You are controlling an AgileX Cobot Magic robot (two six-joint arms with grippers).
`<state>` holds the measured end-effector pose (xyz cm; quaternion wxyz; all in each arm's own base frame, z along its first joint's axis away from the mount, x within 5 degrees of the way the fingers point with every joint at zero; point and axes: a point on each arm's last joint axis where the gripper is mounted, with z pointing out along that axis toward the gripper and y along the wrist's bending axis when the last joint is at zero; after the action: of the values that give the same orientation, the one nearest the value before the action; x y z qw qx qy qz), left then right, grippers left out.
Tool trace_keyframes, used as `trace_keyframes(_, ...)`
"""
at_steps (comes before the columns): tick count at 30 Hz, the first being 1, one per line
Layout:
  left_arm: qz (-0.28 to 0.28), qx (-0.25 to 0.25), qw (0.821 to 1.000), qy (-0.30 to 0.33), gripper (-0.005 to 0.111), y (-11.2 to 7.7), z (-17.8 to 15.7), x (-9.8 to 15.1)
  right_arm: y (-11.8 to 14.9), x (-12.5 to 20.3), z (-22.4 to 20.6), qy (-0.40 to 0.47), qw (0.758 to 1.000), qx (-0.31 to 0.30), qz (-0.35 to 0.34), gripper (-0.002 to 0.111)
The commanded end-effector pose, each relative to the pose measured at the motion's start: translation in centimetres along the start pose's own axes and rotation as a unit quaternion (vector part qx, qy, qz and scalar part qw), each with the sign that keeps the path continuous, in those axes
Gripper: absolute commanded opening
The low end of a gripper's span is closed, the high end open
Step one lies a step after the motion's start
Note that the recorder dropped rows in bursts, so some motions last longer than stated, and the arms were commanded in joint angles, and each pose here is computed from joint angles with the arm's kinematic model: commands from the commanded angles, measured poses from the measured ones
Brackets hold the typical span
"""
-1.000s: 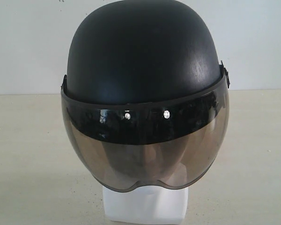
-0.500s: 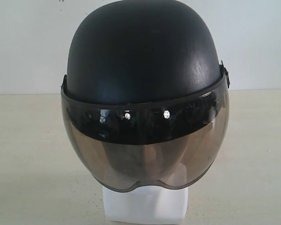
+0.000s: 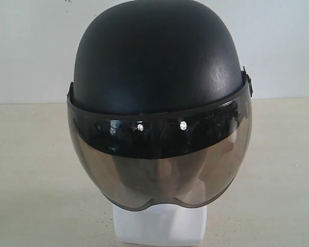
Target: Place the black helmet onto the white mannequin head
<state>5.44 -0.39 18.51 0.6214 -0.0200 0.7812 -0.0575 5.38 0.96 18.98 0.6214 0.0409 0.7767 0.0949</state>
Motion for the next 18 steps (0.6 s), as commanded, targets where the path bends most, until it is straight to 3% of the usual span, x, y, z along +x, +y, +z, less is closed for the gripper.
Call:
trace_keyframes(1, 0.001, 0.0, 1.0, -0.002, 0.004, -0.01, -0.03, -0.03, -0.57, 0.03, -0.02, -0.003, 0.997, 0.032, -0.065, 0.0)
trace_keyframes(18, 0.001, 0.0, 1.0, -0.002, 0.004, -0.01, -0.03, -0.03, -1.17, 0.38, 0.03, 0.008, 0.993, 0.061, -0.105, 0.0)
